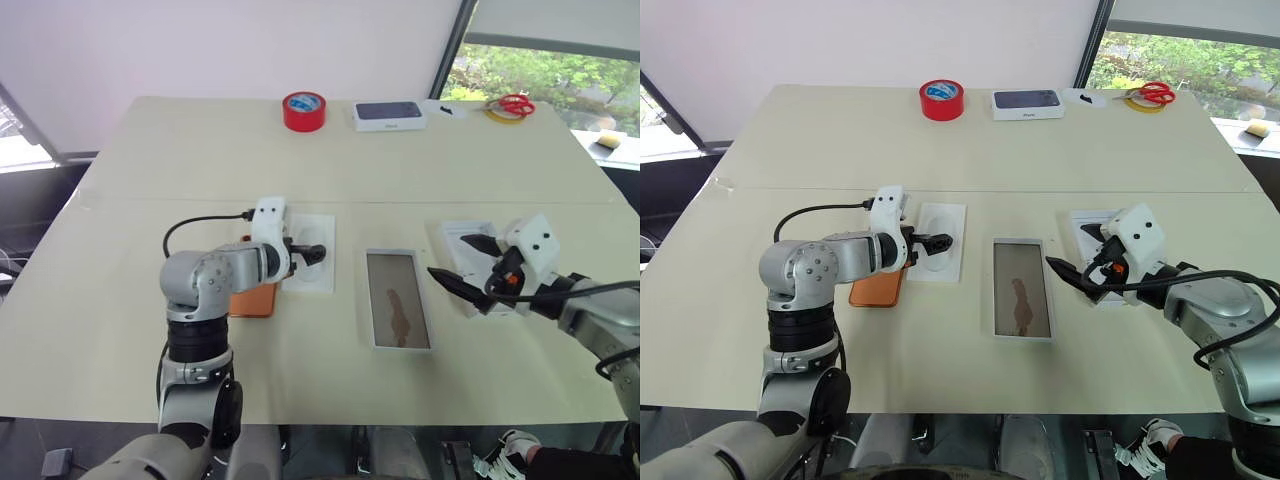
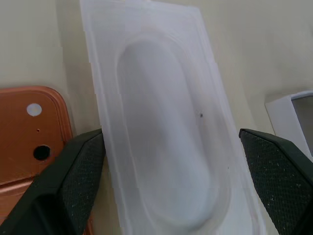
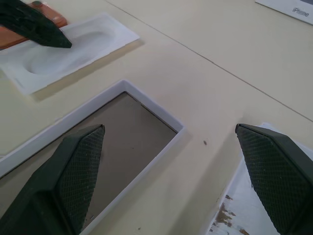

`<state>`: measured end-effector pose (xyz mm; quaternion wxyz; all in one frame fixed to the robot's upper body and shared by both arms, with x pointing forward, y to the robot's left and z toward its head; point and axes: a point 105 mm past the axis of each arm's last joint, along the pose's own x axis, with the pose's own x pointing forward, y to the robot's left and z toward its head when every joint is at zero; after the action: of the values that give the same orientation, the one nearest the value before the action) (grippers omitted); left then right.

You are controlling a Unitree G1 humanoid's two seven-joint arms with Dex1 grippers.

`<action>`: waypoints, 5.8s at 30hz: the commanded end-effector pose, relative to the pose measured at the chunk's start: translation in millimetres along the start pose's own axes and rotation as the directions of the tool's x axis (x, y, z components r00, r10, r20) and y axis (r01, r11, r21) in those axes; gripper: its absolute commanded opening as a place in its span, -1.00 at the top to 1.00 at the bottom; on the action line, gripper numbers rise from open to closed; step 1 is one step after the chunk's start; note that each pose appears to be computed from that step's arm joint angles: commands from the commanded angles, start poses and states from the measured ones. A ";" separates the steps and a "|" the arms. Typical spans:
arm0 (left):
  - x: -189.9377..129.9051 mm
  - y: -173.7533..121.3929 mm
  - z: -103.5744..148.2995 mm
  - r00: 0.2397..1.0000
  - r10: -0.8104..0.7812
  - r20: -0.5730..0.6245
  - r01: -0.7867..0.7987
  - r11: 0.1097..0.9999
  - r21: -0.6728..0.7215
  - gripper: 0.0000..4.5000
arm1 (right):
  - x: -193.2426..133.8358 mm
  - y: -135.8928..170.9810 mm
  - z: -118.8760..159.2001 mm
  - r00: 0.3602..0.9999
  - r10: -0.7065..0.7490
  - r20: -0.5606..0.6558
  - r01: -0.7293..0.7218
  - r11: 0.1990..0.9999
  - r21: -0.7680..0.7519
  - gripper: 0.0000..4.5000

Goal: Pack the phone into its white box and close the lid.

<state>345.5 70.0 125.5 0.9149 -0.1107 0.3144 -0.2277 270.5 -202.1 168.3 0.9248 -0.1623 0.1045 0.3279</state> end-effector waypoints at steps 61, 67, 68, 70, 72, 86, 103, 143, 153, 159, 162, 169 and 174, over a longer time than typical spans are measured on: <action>-49.1 28.9 70.7 0.939 -0.154 0.308 0.257 0.908 -0.330 1.00 | 94.1 85.7 1.5 0.865 0.433 -0.254 -0.502 0.742 -0.444 0.64; -37.7 -1.4 54.5 0.932 -0.231 0.281 0.314 0.901 -0.301 1.00 | 68.0 54.9 27.9 0.935 0.337 -0.110 -0.352 0.847 -0.398 -0.27; -35.8 -5.8 50.4 0.932 -0.241 0.270 0.318 0.902 -0.293 1.00 | 61.8 49.2 28.3 0.943 0.317 -0.104 -0.332 0.860 -0.388 -0.27; -33.0 -11.3 41.5 0.937 -0.251 0.243 0.314 0.909 -0.275 1.00 | 52.2 37.7 26.4 0.958 0.269 -0.101 -0.287 0.883 -0.371 -0.27; -30.6 -16.9 34.5 0.935 -0.269 0.230 0.328 0.903 -0.279 1.00 | 43.9 26.5 22.8 0.970 0.221 -0.104 -0.243 0.904 -0.353 -0.27; -21.6 -39.8 5.3 0.944 -0.307 0.120 0.327 0.919 -0.222 0.87 | 39.8 17.3 18.3 0.984 0.159 -0.082 -0.177 0.926 -0.334 -0.28; -48.9 -8.8 43.7 0.926 -0.258 0.277 0.270 0.963 -0.008 -0.57 | 65.8 16.6 25.1 0.993 0.106 -0.042 -0.114 0.936 -0.334 0.98; -90.4 41.2 -9.4 0.918 -0.394 0.047 0.300 0.766 0.568 -0.57 | 172.4 27.0 27.3 0.994 -0.102 -0.040 0.081 0.929 -0.360 0.98; -105.3 113.5 17.2 0.981 -0.025 0.193 -0.010 0.983 0.182 -0.98 | 158.5 107.0 50.9 0.968 0.249 -0.028 -0.245 0.922 -0.298 1.00; -114.8 123.8 3.8 0.991 0.010 0.131 -0.008 1.000 -0.015 -0.98 | 168.4 135.7 35.7 0.933 0.325 -0.152 -0.358 0.873 -0.331 1.00; -111.1 119.7 -18.8 1.000 -0.002 -0.017 0.001 0.999 -0.049 -0.98 | 178.8 138.8 29.4 0.929 0.309 -0.203 -0.365 0.855 -0.368 1.00; -94.2 94.7 -42.9 0.983 -0.131 -0.126 0.113 0.983 -0.143 -0.98 | 195.9 140.1 29.0 0.930 0.285 -0.230 -0.356 0.851 -0.386 1.00; -83.8 79.2 -50.6 0.972 -0.193 -0.136 0.171 0.973 -0.156 -0.98 | 201.4 143.6 32.1 0.932 0.288 -0.220 -0.355 0.849 -0.393 1.00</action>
<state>292.5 191.6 117.8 0.8779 -0.1818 0.3495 -0.2721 335.0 26.3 103.2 0.7902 -0.3594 0.1332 0.4783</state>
